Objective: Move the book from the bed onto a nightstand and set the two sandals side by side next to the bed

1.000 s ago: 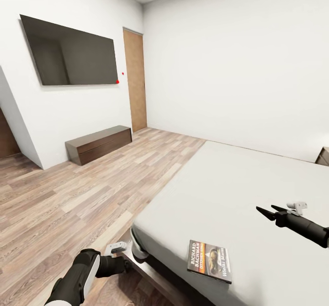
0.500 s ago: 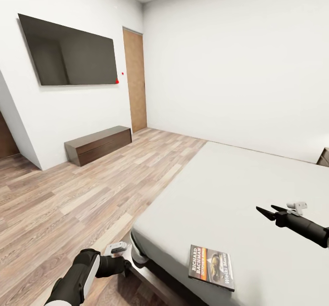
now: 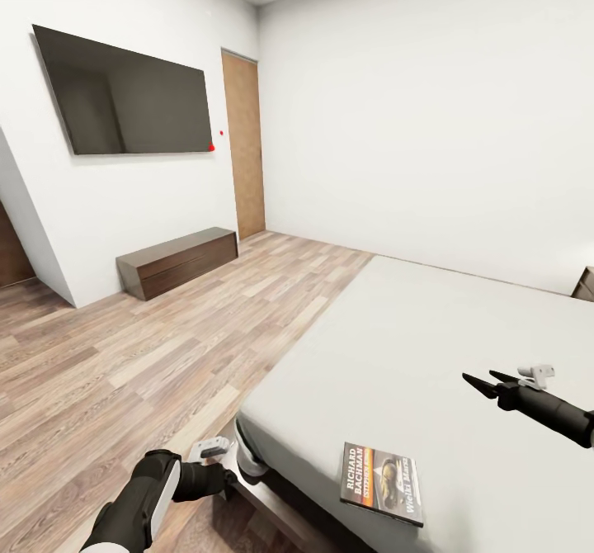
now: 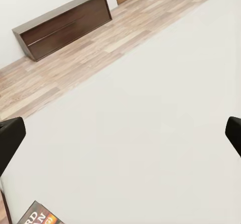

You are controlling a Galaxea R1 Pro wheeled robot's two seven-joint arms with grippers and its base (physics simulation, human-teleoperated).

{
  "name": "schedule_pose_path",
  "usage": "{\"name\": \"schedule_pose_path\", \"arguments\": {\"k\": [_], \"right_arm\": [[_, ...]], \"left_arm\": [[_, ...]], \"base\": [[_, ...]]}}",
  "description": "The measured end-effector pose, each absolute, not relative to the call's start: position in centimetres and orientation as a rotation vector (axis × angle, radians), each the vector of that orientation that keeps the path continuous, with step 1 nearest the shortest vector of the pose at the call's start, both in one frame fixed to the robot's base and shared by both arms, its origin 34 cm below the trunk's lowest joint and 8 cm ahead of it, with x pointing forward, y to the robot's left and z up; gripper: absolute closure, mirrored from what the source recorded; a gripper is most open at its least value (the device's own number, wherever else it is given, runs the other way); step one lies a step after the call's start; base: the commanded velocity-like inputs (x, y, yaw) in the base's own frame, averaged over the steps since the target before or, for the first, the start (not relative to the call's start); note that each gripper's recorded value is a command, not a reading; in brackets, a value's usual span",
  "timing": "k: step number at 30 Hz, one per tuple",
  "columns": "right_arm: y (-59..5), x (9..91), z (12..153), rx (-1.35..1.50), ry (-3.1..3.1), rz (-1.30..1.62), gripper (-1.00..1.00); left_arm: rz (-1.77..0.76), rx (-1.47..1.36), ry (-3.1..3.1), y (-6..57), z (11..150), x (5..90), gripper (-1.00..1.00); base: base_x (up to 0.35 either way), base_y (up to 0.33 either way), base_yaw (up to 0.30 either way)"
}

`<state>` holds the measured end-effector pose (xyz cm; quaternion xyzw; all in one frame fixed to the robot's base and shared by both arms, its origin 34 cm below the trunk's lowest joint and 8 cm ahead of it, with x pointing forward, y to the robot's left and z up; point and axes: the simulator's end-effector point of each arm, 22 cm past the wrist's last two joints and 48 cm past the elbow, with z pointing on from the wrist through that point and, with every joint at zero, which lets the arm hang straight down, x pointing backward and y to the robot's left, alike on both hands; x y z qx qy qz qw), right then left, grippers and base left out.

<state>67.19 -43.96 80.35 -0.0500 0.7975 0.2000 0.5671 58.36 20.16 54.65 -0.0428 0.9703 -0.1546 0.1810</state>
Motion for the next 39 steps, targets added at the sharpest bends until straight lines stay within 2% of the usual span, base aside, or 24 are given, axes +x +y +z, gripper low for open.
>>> {"name": "schedule_pose_path", "arguments": {"k": [10, 13, 17, 21, 39], "right_arm": [[-44.9, 66.0, 77.3, -0.051, 1.932, 0.515, -1.0], [-44.2, 63.9, 74.1, -0.014, 1.98, 0.647, -1.0], [-40.4, 58.0, 71.6, -0.005, 1.957, 1.046, -1.0], [-38.4, 54.8, 72.6, -0.018, 1.872, 1.28, -1.0], [-38.7, 51.3, 68.4, 0.173, 1.933, 1.373, -1.0]], "left_arm": [[-0.436, -0.121, 2.739, 20.2, 54.6, 58.4, -1.0], [-0.436, -0.121, 2.74, 20.2, 54.6, 58.3, -1.0], [-0.436, -0.121, 2.74, 20.2, 54.6, 58.3, -1.0], [-0.435, -0.121, 2.741, 20.2, 54.6, 58.3, -1.0], [-0.436, -0.121, 2.741, 20.2, 54.6, 58.3, -1.0]], "base": [[0.0, 0.0, 0.0], [0.0, 0.0, 0.0], [0.0, 0.0, 0.0], [0.0, 0.0, 0.0], [0.0, 0.0, 0.0]]}}
